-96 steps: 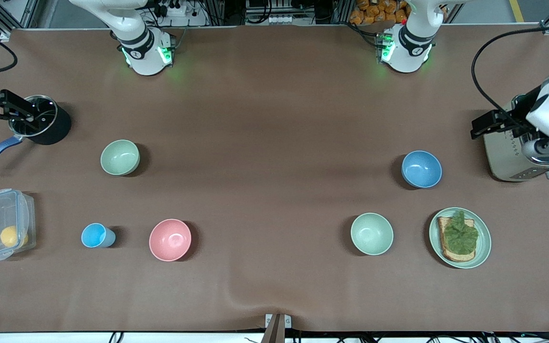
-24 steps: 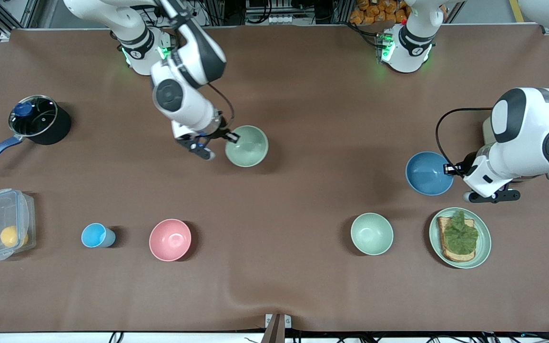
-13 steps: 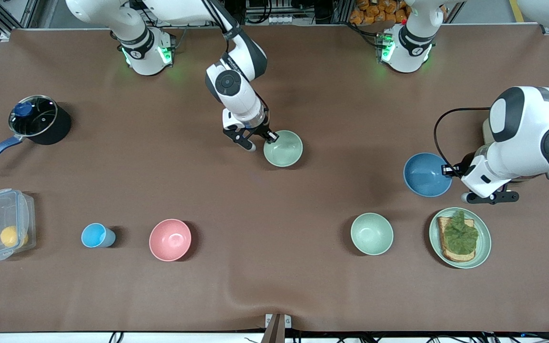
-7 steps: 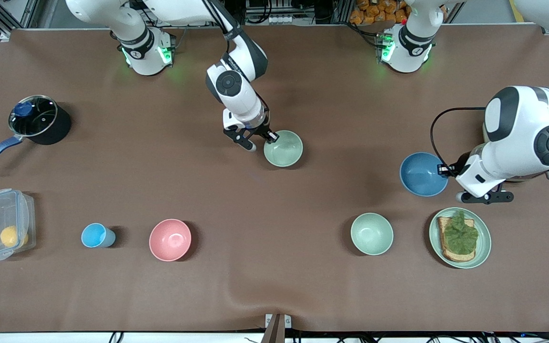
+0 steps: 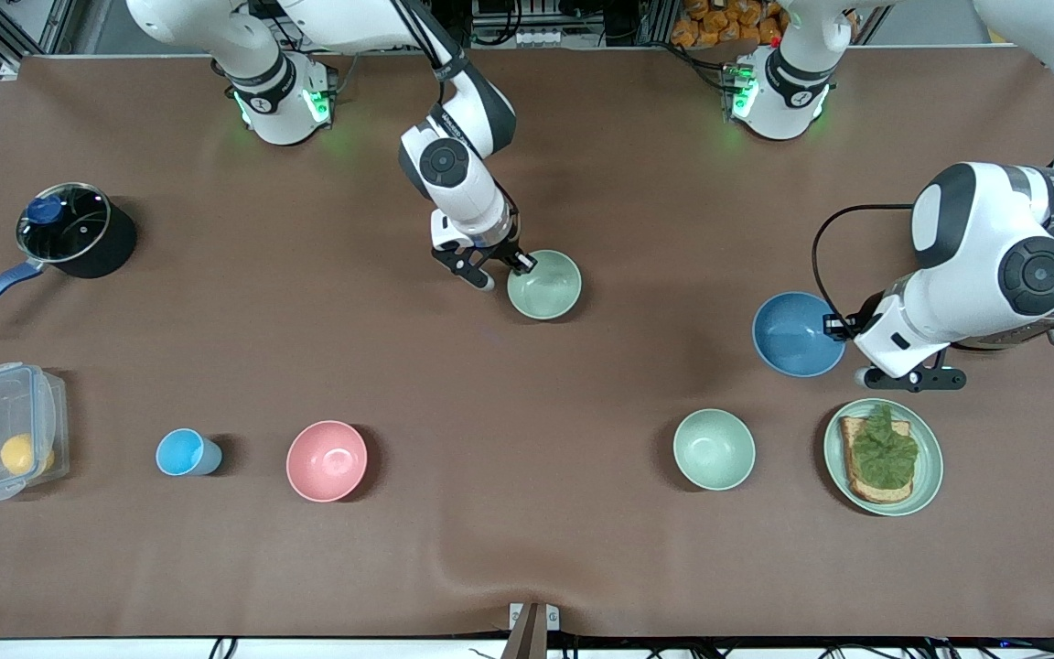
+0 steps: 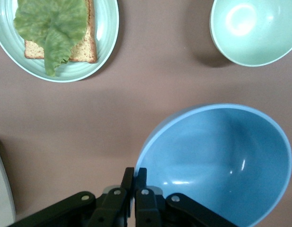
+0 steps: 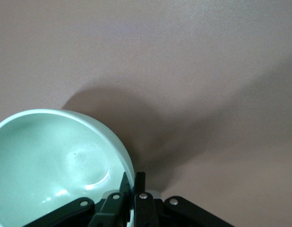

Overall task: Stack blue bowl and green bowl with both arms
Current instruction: 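Carry the blue bowl with the left gripper toward the green bowl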

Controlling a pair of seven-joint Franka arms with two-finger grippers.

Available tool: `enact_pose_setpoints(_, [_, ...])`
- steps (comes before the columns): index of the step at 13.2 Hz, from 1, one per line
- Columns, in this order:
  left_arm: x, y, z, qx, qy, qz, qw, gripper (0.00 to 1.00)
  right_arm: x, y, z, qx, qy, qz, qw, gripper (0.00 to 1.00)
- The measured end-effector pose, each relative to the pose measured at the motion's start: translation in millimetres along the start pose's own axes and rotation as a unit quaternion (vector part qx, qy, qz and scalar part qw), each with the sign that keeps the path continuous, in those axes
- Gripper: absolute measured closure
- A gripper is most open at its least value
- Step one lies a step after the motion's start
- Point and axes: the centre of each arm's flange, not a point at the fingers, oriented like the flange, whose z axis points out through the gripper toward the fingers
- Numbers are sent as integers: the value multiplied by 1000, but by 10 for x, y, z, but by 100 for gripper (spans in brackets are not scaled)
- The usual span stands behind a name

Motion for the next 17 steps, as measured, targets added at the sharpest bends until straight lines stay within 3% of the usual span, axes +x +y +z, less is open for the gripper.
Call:
enact_pose_setpoints(3, [-1, 136, -57, -4, 5, -7, 1000, 96, 19, -8, -10, 1, 1, 13, 1000, 95])
enact_pose_setpoints(4, [-16, 246, -84, -5, 8, -12, 1000, 96, 23, -23, -25, 3, 1, 21, 1000, 91])
enact_pose_setpoints(10, [-181, 904, -308, -17, 10, -42, 999, 96, 76, -157, -249, 9, -5, 49, 999, 30])
enact_pose_setpoints(13, [-234, 1059, -296, -42, -6, -60, 997, 96, 319, -213, -542, -20, -22, 81, 996, 0])
enact_pose_setpoints(17, [-295, 1351, -117, -55, -24, -54, 997, 96, 747, -307, -876, -41, -39, 175, 983, 0])
